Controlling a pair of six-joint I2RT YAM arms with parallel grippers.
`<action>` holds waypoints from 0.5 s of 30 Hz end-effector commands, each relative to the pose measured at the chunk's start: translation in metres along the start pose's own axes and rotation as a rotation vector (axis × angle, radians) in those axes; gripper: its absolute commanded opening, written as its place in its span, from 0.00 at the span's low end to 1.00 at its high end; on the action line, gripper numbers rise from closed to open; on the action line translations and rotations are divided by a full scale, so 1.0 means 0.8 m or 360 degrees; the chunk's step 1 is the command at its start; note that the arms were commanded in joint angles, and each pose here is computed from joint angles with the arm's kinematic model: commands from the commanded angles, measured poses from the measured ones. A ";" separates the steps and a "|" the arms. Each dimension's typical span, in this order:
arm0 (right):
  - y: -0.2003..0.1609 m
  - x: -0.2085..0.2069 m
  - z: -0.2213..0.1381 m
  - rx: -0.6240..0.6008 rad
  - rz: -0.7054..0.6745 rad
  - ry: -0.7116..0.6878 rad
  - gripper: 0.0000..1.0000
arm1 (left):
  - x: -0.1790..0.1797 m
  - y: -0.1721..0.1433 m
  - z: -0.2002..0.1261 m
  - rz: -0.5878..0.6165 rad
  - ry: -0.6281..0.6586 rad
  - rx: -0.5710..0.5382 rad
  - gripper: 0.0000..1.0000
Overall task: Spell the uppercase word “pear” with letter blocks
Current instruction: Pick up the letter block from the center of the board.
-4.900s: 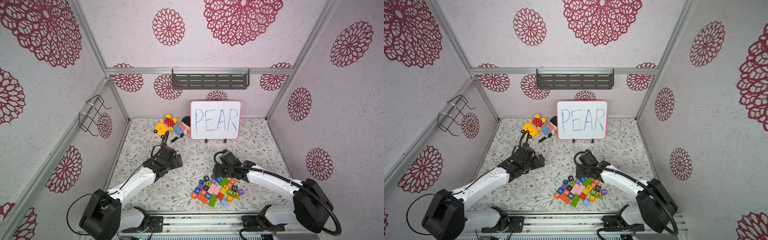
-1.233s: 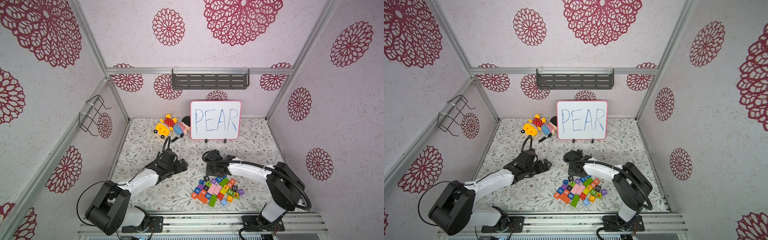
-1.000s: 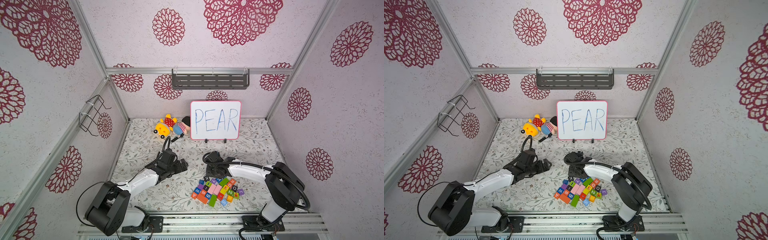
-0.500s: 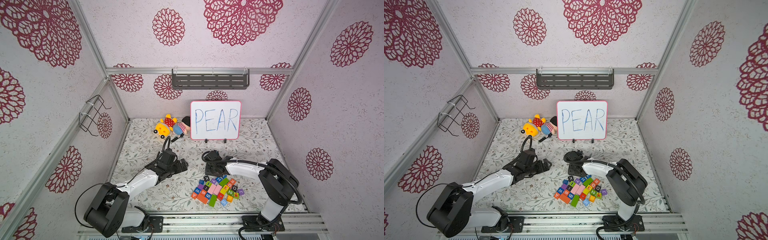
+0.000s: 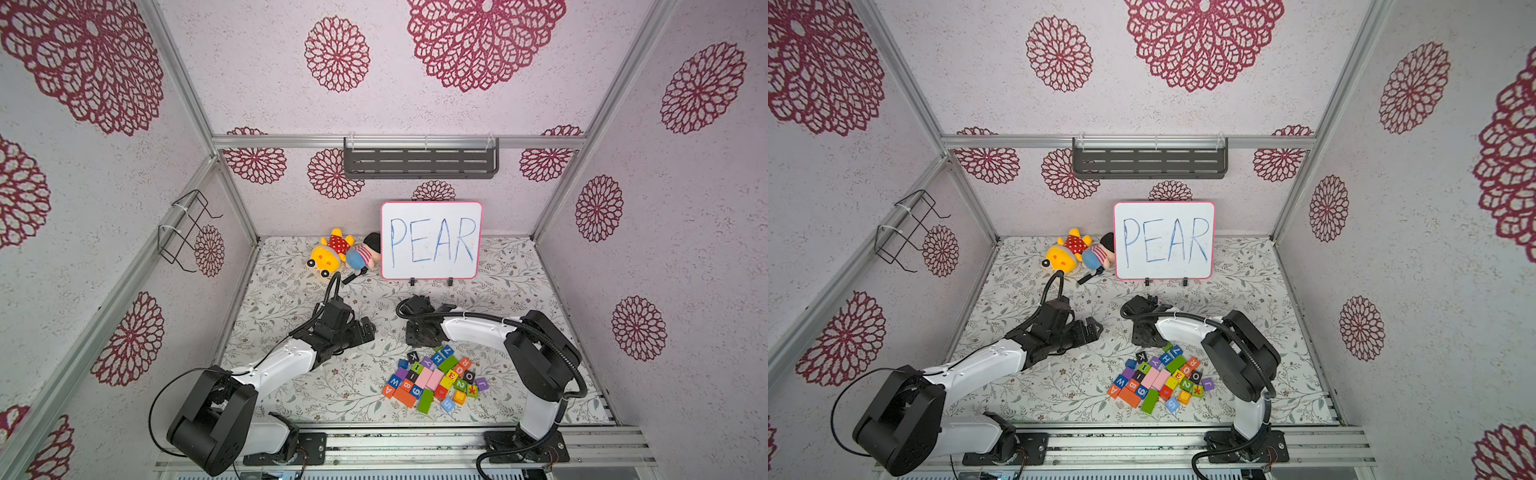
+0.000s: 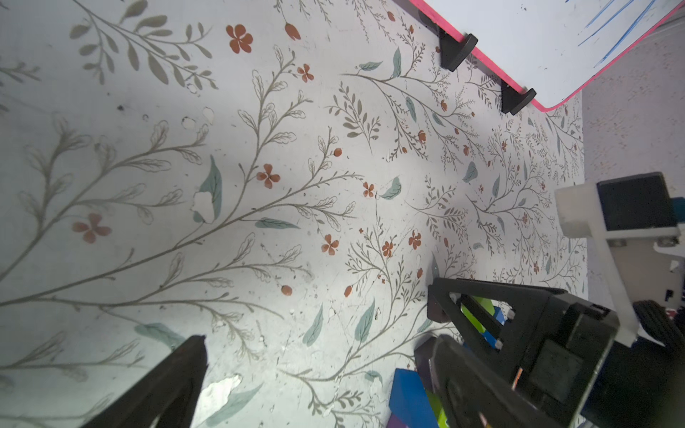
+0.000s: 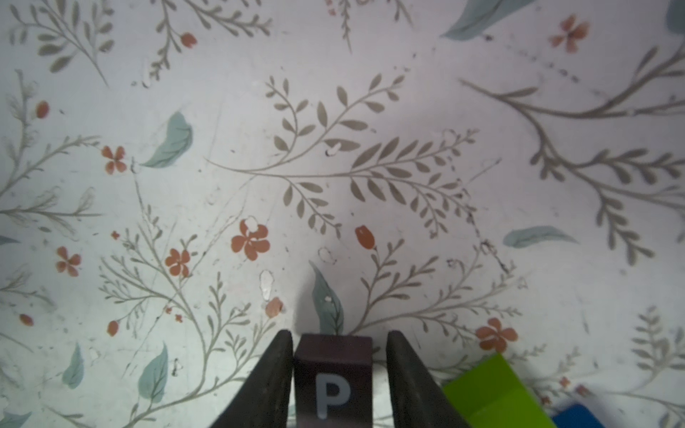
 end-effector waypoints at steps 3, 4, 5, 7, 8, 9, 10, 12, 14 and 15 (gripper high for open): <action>-0.010 -0.007 -0.005 0.0034 -0.0053 -0.0114 0.38 | -0.008 0.005 -0.005 0.0007 -0.0026 -0.0030 0.98; -0.010 -0.007 -0.006 0.0030 -0.0049 -0.0111 0.37 | -0.008 0.004 -0.005 0.0004 -0.0025 -0.0029 0.98; -0.009 -0.006 -0.007 0.0023 -0.0047 -0.0108 0.36 | -0.007 0.004 -0.006 0.0001 -0.0024 -0.0029 0.98; -0.007 -0.003 -0.008 0.0011 -0.0044 -0.0095 0.36 | -0.008 0.004 -0.007 -0.0001 -0.0025 -0.0024 0.98; -0.006 -0.002 -0.009 0.0009 -0.0044 -0.0090 0.35 | -0.008 0.004 -0.007 -0.0005 -0.0020 -0.0022 0.98; -0.005 -0.001 -0.009 0.0005 -0.0044 -0.0085 0.34 | -0.009 0.005 -0.008 -0.0003 -0.0019 -0.0022 0.98; -0.003 0.001 -0.011 -0.0001 -0.0044 -0.0081 0.32 | -0.009 0.005 -0.008 -0.0004 -0.0016 -0.0020 0.98; 0.000 0.003 -0.012 -0.0016 -0.0046 -0.0080 0.31 | -0.010 0.006 -0.010 -0.0005 -0.0018 -0.0026 0.98; 0.005 0.005 -0.015 -0.0034 -0.0052 -0.0080 0.31 | -0.010 0.008 -0.011 -0.0005 -0.0020 -0.0037 0.98; 0.007 0.005 -0.015 -0.0041 -0.0056 -0.0089 0.30 | -0.011 0.010 -0.013 0.0000 -0.0019 -0.0051 0.98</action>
Point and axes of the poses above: each gripper's point midway between its finger pads, its own z axis out along the fingers, its own x axis along the line the jaws close on, y = z × x, the point moved 6 cm from there along -z, back along the fingers, and after that the axes turned 2 degrees about -z, right-handed, at the moved point
